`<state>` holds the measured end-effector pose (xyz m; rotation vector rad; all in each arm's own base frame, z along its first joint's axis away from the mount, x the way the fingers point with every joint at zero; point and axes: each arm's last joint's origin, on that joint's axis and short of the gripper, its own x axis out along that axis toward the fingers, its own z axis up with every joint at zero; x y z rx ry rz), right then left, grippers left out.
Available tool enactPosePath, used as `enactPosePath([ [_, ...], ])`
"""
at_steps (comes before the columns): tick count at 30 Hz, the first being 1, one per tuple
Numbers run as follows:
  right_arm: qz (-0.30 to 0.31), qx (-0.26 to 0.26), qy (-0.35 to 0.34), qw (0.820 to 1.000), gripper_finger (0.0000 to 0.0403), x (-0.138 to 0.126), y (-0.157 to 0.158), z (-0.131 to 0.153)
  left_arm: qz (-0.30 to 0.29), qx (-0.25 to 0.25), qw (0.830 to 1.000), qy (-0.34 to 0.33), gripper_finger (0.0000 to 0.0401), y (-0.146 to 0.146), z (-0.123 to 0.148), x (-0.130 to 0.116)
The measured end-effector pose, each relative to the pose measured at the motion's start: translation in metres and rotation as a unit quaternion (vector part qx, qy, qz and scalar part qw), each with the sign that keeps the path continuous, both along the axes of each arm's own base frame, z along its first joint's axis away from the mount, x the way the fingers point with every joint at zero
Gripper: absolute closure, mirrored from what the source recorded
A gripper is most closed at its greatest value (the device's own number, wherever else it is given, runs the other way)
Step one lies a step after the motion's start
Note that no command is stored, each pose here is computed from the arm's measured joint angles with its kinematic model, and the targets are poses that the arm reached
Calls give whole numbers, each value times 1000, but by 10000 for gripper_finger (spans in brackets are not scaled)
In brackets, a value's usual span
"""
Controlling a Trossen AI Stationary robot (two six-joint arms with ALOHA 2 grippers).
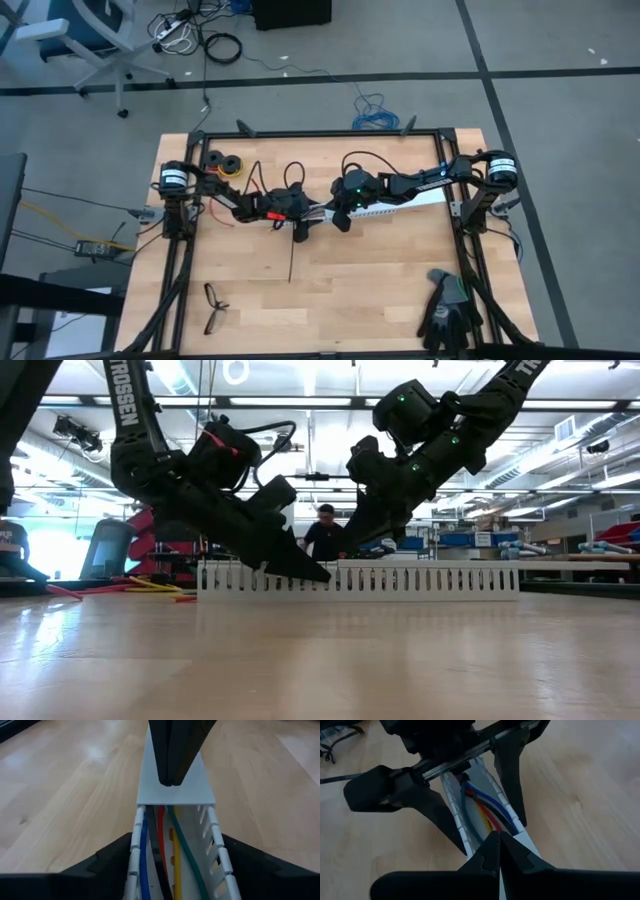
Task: Ziptie cables
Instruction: Close the white cable duct
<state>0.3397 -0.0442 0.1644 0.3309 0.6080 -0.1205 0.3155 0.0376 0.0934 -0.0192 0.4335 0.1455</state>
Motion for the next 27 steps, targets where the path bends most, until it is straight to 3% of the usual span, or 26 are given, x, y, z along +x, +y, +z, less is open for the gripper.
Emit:
enactPosePath([
  [9, -49, -38, 38, 997, 403, -20, 3, 25, 0, 0, 1000, 3, 176, 0, 0, 0],
  [14, -76, -7, 117, 990, 403, -48, 9, 36, 0, 0, 1000, 3, 179, 0, 0, 0],
  [18, -100, 19, 163, 981, 403, -60, 11, 21, 1, 0, 1000, 3, 177, 0, -1, 0],
  [22, -83, 38, 145, 985, 403, -43, 10, 1, 2, -1, 1000, 0, 176, 0, 0, -1],
  [27, -22, 47, 66, 996, 403, -8, 5, -11, 2, -1, 1000, 0, 176, 0, 0, -1],
])
